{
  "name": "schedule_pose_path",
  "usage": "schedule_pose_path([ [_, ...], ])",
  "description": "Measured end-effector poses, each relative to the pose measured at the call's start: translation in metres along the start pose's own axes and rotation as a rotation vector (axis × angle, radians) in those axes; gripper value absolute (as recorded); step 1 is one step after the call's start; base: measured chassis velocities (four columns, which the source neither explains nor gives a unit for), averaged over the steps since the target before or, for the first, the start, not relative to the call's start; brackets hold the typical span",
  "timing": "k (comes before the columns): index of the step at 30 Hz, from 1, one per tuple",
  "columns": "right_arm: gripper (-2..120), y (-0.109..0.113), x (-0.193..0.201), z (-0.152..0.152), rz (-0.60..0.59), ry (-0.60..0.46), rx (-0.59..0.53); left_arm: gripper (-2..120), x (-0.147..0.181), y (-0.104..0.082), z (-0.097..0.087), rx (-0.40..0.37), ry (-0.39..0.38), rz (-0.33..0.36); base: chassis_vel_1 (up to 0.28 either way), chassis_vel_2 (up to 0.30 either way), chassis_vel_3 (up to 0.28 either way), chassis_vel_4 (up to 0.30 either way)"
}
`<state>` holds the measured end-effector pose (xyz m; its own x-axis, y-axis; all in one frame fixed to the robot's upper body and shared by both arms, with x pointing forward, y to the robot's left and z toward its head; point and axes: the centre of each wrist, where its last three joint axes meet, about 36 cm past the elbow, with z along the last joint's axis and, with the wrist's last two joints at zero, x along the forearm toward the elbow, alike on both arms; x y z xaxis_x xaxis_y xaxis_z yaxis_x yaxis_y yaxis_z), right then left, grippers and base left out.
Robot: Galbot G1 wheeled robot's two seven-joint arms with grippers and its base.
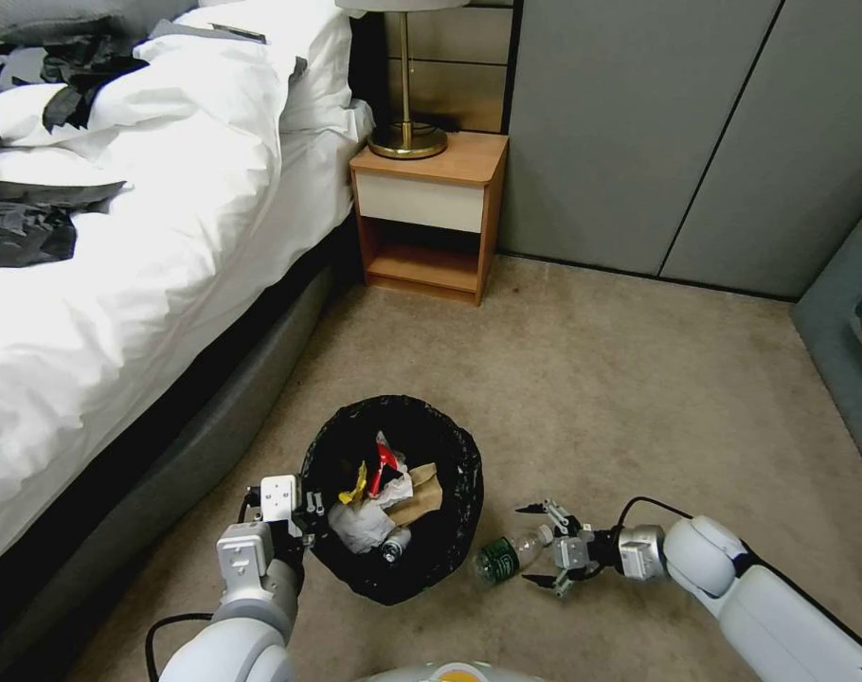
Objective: Pick up the trash bin, then pick up the garbage from the floor and place it into the trash bin.
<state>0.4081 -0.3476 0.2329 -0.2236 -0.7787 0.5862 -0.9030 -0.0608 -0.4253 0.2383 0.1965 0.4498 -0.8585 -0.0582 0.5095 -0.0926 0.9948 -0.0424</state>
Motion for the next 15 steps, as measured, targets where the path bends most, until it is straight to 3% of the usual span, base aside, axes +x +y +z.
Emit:
schedule_pose_path([
  [15, 99, 0.005, -0.021, 0.033, -0.033, 0.022, -0.055, 0, -0.005, -0.001, 0.005, 0.003, 0.012, -0.005, 0.0, 0.0, 0.0, 0.0],
])
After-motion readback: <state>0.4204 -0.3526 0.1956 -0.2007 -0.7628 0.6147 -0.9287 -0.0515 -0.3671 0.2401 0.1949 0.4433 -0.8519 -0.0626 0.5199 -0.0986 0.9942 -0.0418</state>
